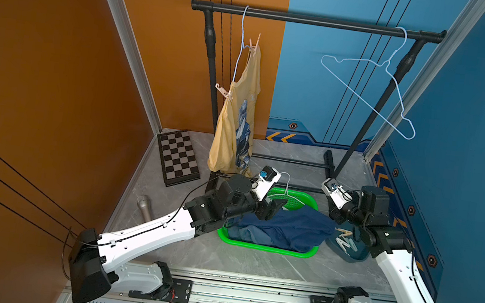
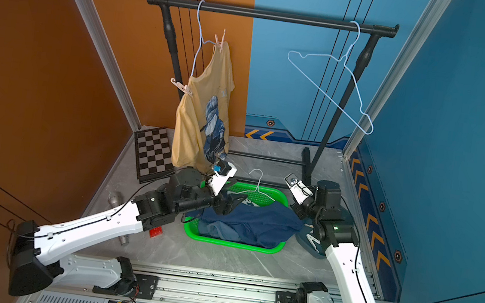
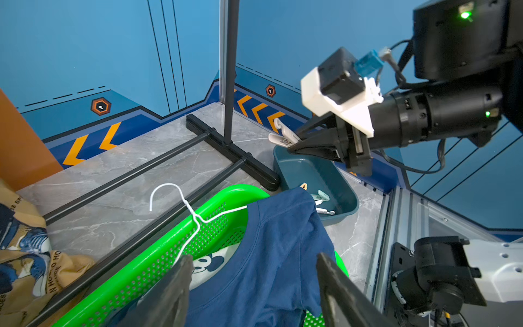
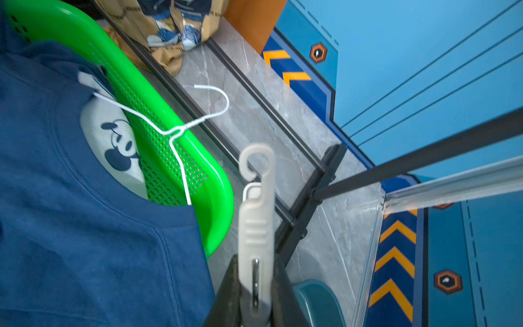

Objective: Remove the clothespins securing t-shirts to the hanger
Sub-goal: Place the clothespin in the storage box.

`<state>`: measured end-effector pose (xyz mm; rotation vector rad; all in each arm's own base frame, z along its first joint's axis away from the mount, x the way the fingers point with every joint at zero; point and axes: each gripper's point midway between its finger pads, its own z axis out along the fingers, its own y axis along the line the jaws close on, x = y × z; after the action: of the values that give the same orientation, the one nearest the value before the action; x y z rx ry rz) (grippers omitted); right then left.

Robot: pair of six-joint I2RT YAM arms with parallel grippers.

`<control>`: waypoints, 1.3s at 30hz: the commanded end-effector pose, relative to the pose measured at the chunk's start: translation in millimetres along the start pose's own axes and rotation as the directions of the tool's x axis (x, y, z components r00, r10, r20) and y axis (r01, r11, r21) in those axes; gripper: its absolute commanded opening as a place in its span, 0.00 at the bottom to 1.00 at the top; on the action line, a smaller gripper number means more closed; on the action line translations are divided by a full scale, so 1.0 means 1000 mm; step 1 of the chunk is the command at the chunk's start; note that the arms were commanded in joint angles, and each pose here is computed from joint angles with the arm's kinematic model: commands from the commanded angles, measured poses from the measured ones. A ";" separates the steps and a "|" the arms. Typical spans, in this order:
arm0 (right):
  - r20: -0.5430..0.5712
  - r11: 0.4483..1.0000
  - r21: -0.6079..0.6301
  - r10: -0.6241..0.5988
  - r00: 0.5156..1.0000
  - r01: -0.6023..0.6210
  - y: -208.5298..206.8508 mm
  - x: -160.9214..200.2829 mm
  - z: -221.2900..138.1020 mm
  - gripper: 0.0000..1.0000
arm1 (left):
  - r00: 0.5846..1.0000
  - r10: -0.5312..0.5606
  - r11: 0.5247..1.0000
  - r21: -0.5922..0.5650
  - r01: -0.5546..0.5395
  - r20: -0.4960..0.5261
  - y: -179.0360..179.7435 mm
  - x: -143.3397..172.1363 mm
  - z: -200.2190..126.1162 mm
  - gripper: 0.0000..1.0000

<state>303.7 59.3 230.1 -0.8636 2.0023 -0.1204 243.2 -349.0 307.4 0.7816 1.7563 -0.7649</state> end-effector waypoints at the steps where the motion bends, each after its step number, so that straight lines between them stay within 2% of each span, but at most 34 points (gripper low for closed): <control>1: -0.118 0.991 0.021 0.132 0.984 -0.130 -0.007 0.039 0.007 0.10 | 0.997 0.061 0.998 -0.021 -0.060 0.056 -0.007 -0.019 0.010 0.71; 5: -0.211 0.963 0.076 0.267 0.940 -0.257 -0.024 0.079 0.012 0.10 | 0.994 0.104 0.994 0.015 -0.104 0.026 -0.025 -0.014 0.031 0.71; 13: -0.373 0.935 0.112 0.353 0.858 -0.336 -0.027 0.141 0.008 0.11 | 0.990 0.140 0.986 0.097 -0.136 -0.030 -0.057 0.002 0.071 0.71; 21: -0.464 0.936 0.075 0.339 0.819 -0.345 -0.004 0.179 0.013 0.12 | 0.985 0.152 0.974 0.184 -0.136 -0.078 -0.084 0.019 0.117 0.72; 27: -0.523 0.937 0.074 0.328 0.787 -0.341 0.004 0.202 0.015 0.12 | 0.968 0.175 0.961 0.246 -0.128 -0.179 -0.095 0.043 0.146 0.72; 39: -0.585 0.933 0.101 0.336 0.738 -0.344 0.004 0.225 0.023 0.15 | 0.942 0.165 0.948 0.312 -0.070 -0.291 -0.110 0.073 0.170 0.72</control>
<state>247.8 -63.7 60.9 -0.4755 2.7062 -0.1471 240.1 -532.9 205.9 1.2106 1.8621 -0.8383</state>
